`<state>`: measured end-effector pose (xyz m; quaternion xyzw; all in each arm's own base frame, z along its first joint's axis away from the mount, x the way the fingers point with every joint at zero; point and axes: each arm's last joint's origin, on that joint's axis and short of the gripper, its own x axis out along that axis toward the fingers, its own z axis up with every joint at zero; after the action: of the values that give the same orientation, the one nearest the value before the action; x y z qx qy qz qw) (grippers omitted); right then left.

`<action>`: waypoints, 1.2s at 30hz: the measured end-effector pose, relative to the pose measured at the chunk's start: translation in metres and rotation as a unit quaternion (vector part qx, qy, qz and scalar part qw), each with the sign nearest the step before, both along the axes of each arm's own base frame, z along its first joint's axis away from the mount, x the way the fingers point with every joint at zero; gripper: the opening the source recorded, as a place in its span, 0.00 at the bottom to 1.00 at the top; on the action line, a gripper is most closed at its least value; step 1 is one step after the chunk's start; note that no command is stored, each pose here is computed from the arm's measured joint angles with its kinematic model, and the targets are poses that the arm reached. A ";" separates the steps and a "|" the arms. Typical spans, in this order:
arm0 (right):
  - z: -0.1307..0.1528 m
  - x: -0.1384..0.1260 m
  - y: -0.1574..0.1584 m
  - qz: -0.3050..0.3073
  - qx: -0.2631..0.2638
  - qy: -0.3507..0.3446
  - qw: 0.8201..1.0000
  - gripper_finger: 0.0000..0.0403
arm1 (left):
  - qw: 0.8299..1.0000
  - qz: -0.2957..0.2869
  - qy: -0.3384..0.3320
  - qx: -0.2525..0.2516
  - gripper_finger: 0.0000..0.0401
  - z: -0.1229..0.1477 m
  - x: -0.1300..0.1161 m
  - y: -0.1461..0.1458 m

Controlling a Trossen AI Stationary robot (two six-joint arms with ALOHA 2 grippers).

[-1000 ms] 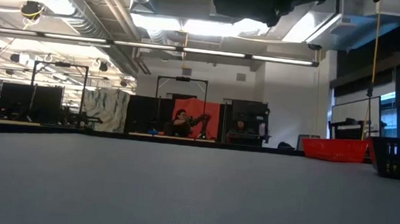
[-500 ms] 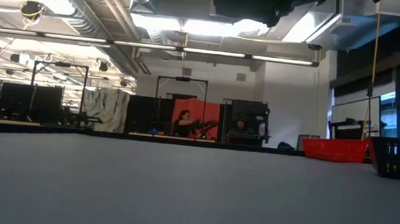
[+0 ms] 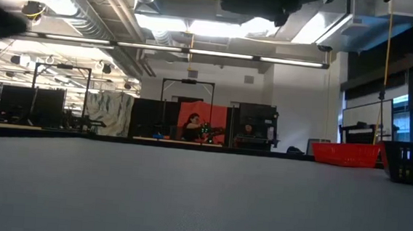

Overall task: Sort crayons
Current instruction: Put the orange crayon into the red basket

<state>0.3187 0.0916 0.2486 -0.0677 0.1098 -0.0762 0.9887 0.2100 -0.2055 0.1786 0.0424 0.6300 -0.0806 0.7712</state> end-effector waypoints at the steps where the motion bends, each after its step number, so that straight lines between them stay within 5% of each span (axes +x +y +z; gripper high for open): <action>1: 0.001 0.000 0.000 0.001 0.006 -0.005 1.000 0.39 | 1.000 -0.011 -0.023 0.011 0.01 0.007 0.004 -0.002; 8: 0.001 0.001 0.004 0.068 0.019 -0.001 0.998 0.55 | 0.972 -0.065 -0.206 0.091 0.01 0.058 0.023 -0.007; 16: 0.001 0.001 0.006 0.107 -0.012 0.002 0.994 0.65 | 0.894 -0.023 -0.397 0.207 0.01 0.093 0.026 0.009; 32: -0.010 0.016 0.014 0.161 -0.033 -0.050 0.985 0.60 | 0.779 -0.023 -0.619 0.095 0.01 0.073 0.049 0.051; 36: -0.012 0.021 0.018 0.195 -0.023 -0.084 0.977 0.60 | 0.765 -0.013 -0.636 0.102 0.01 0.074 0.051 0.059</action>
<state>0.3392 0.1094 0.2371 -0.1040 0.0092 0.1099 0.9884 0.2613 -0.1468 0.2525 0.1700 -0.0010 0.0196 0.9852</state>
